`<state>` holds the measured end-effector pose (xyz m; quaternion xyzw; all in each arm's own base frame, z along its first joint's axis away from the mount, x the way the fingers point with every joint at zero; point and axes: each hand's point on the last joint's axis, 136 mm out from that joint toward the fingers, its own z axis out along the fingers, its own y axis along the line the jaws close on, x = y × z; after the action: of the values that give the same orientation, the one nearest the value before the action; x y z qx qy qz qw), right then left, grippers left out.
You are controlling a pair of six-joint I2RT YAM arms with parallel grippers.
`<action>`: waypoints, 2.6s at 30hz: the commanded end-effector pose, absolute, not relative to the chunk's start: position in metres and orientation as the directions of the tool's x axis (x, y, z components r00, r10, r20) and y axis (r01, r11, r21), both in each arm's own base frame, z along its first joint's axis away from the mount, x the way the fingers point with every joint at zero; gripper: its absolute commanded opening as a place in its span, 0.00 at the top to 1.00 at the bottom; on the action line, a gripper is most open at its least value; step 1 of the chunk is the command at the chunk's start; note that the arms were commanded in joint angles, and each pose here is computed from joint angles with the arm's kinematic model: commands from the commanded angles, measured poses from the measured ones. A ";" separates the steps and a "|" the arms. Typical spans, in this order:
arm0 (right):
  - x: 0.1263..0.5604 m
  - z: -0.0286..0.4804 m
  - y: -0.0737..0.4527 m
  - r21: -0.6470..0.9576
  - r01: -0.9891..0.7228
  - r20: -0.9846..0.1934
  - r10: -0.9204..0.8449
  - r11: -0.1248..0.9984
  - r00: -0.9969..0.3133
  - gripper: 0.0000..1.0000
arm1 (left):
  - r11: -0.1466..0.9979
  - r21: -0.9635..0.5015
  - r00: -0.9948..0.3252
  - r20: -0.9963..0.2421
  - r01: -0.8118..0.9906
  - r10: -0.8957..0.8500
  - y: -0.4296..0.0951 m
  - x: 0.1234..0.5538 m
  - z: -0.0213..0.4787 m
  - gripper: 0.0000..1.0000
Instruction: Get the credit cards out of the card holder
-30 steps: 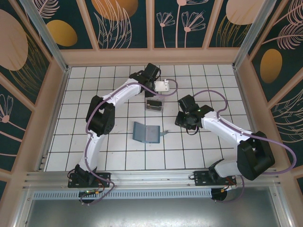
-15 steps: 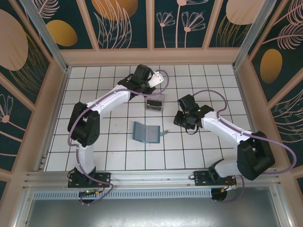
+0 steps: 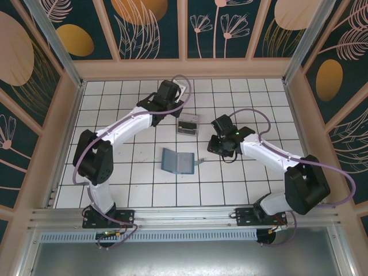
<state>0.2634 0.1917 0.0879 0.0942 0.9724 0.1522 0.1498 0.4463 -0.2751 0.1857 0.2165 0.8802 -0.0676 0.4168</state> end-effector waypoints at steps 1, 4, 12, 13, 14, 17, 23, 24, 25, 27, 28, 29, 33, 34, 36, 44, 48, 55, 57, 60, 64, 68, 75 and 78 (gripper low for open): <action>0.269 0.097 0.206 0.355 0.127 -0.270 0.231 0.926 -0.935 0.68 | 0.926 -0.147 -0.616 -0.780 0.348 0.108 -0.277 0.433 0.205 0.67; 0.267 0.095 0.211 0.355 0.116 -0.262 0.218 0.927 -0.940 0.68 | 0.916 -0.267 -0.688 -0.725 0.300 0.014 -0.282 0.422 0.200 0.68; 0.264 0.090 0.212 0.351 0.113 -0.253 0.210 0.930 -0.944 0.68 | 0.796 -0.557 -0.873 -0.481 0.239 -0.074 -0.314 0.377 0.181 0.70; 0.264 0.090 0.213 0.353 0.110 -0.254 0.208 0.929 -0.944 0.68 | 0.790 -0.574 -0.892 -0.445 0.217 -0.078 -0.315 0.371 0.176 0.71; 0.264 0.090 0.213 0.353 0.108 -0.254 0.206 0.929 -0.945 0.68 | 0.787 -0.582 -0.904 -0.420 0.207 -0.073 -0.316 0.367 0.172 0.70; 0.266 0.091 0.214 0.351 0.099 -0.259 0.199 0.931 -0.945 0.68 | 0.776 -0.609 -0.934 -0.349 0.164 -0.077 -0.316 0.349 0.158 0.70; 0.269 0.091 0.214 0.350 0.087 -0.267 0.188 0.933 -0.945 0.68 | 0.760 -0.642 -0.955 -0.277 0.104 -0.103 -0.313 0.319 0.145 0.71; 0.270 0.090 0.213 0.349 0.085 -0.266 0.185 0.933 -0.946 0.68 | 0.757 -0.646 -0.959 -0.263 0.095 -0.104 -0.313 0.313 0.143 0.71; 0.271 0.090 0.214 0.352 0.082 -0.268 0.184 0.933 -0.946 0.68 | 0.756 -0.649 -0.964 -0.244 0.083 -0.103 -0.313 0.307 0.137 0.71; 0.272 0.088 0.213 0.351 0.080 -0.267 0.181 0.933 -0.947 0.68 | 0.751 -0.657 -0.973 -0.209 0.065 -0.099 -0.312 0.298 0.130 0.71; 0.273 0.087 0.213 0.350 0.078 -0.265 0.179 0.933 -0.948 0.68 | 0.749 -0.661 -0.977 -0.189 0.055 -0.096 -0.312 0.293 0.126 0.71; 0.273 0.086 0.213 0.349 0.073 -0.265 0.173 0.934 -0.948 0.68 | 0.747 -0.663 -0.981 -0.173 0.046 -0.093 -0.312 0.288 0.123 0.71; 0.277 0.082 0.212 0.343 0.071 -0.269 0.171 0.937 -0.948 0.68 | 0.755 -0.655 -0.989 -0.127 0.026 -0.076 -0.310 0.273 0.111 0.71; 0.278 0.081 0.211 0.343 0.072 -0.270 0.171 0.937 -0.947 0.68 | 0.758 -0.651 -0.990 -0.118 0.020 -0.075 -0.310 0.271 0.109 0.71; 0.279 0.081 0.212 0.349 0.074 -0.270 0.175 0.934 -0.947 0.68 | 0.765 -0.644 -0.992 -0.102 0.011 -0.072 -0.309 0.266 0.103 0.71; 0.279 0.077 0.210 0.355 0.074 -0.272 0.178 0.932 -0.946 0.68 | 0.799 -0.601 -0.997 -0.050 -0.018 -0.060 -0.310 0.256 0.082 0.71; 0.280 0.077 0.207 0.357 0.076 -0.275 0.182 0.931 -0.944 0.68 | 0.815 -0.579 -0.998 -0.035 -0.016 -0.044 -0.314 0.253 0.077 0.71; 0.282 0.076 0.199 0.364 0.087 -0.278 0.198 0.927 -0.940 0.68 | 0.842 -0.540 -1.000 0.021 -0.007 0.005 -0.328 0.239 0.053 0.71; 0.281 0.075 0.197 0.365 0.090 -0.277 0.200 0.927 -0.940 0.68 | 0.845 -0.535 -0.999 0.033 -0.013 0.006 -0.330 0.238 0.051 0.71; 0.280 0.072 0.194 0.367 0.094 -0.275 0.205 0.925 -0.940 0.68 | 0.846 -0.533 -0.999 0.048 -0.022 0.004 -0.331 0.237 0.050 0.71; 0.278 0.071 0.193 0.375 0.095 -0.274 0.208 0.922 -0.939 0.68 | 0.851 -0.524 -0.998 0.063 -0.023 0.011 -0.334 0.234 0.046 0.71; 0.277 0.070 0.192 0.377 0.090 -0.275 0.204 0.922 -0.940 0.68 | 0.859 -0.511 -0.997 0.073 -0.016 0.025 -0.338 0.233 0.041 0.71; 0.278 0.068 0.185 0.381 0.106 -0.272 0.221 0.919 -0.937 0.68 | 0.868 -0.497 -0.996 0.079 -0.014 0.029 -0.340 0.234 0.036 0.70; 0.278 0.067 0.183 0.382 0.111 -0.270 0.225 0.918 -0.936 0.68 | 0.869 -0.495 -0.996 0.081 -0.015 0.029 -0.341 0.235 0.034 0.71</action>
<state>0.2763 0.1862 0.0627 0.0916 0.9692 0.1766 0.1449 0.2376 -0.3395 0.0370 0.0065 0.9640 -0.2640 -0.0298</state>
